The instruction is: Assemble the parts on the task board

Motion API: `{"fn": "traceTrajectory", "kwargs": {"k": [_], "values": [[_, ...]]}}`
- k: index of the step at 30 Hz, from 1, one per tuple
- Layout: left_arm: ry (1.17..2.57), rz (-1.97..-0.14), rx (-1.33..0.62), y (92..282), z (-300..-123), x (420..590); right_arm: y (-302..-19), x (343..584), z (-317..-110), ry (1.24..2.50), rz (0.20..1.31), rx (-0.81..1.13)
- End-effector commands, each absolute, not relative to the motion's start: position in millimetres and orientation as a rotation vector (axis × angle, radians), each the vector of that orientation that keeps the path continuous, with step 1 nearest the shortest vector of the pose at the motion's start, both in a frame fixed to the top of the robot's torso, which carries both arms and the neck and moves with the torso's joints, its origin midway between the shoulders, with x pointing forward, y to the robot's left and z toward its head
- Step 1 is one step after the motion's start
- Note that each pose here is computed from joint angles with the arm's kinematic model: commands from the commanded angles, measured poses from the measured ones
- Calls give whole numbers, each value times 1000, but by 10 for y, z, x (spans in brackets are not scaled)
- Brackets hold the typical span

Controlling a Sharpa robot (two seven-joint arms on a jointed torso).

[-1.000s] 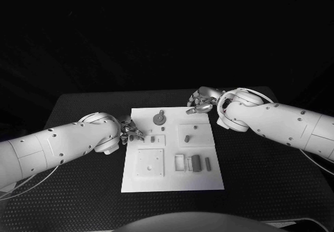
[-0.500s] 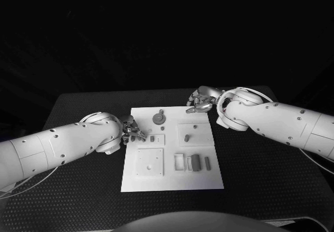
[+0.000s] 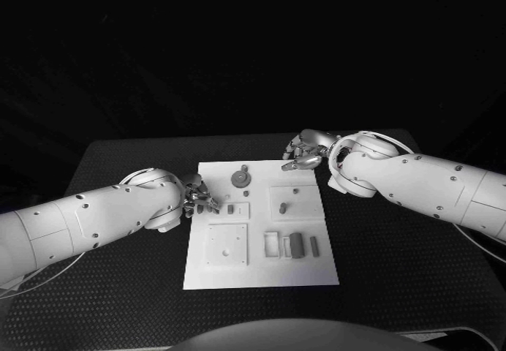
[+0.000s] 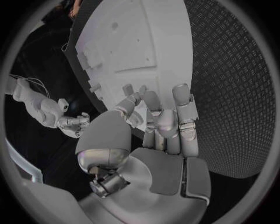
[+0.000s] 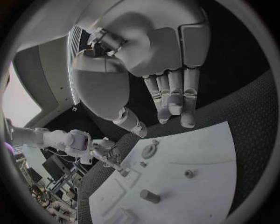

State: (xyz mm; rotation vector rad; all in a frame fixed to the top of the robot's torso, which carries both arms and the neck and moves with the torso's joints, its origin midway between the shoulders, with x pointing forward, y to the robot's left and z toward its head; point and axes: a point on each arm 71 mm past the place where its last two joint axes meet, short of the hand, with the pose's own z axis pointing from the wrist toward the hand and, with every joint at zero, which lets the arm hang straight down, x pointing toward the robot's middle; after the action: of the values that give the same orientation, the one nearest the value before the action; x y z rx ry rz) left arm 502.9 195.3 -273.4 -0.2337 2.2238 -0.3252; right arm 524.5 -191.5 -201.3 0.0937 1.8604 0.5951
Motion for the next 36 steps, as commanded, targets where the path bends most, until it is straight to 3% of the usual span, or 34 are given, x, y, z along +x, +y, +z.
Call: {"fn": "traceTrajectory", "kwargs": {"k": [1, 36], "values": [[2240, -317, -195, 1935, -2741, 5017, -1903, 5240, -2018, 1869, 600, 82], [2246, -304, -144, 1828, -2757, 5015, -1903, 5239, -2018, 1869, 601, 82]]}}
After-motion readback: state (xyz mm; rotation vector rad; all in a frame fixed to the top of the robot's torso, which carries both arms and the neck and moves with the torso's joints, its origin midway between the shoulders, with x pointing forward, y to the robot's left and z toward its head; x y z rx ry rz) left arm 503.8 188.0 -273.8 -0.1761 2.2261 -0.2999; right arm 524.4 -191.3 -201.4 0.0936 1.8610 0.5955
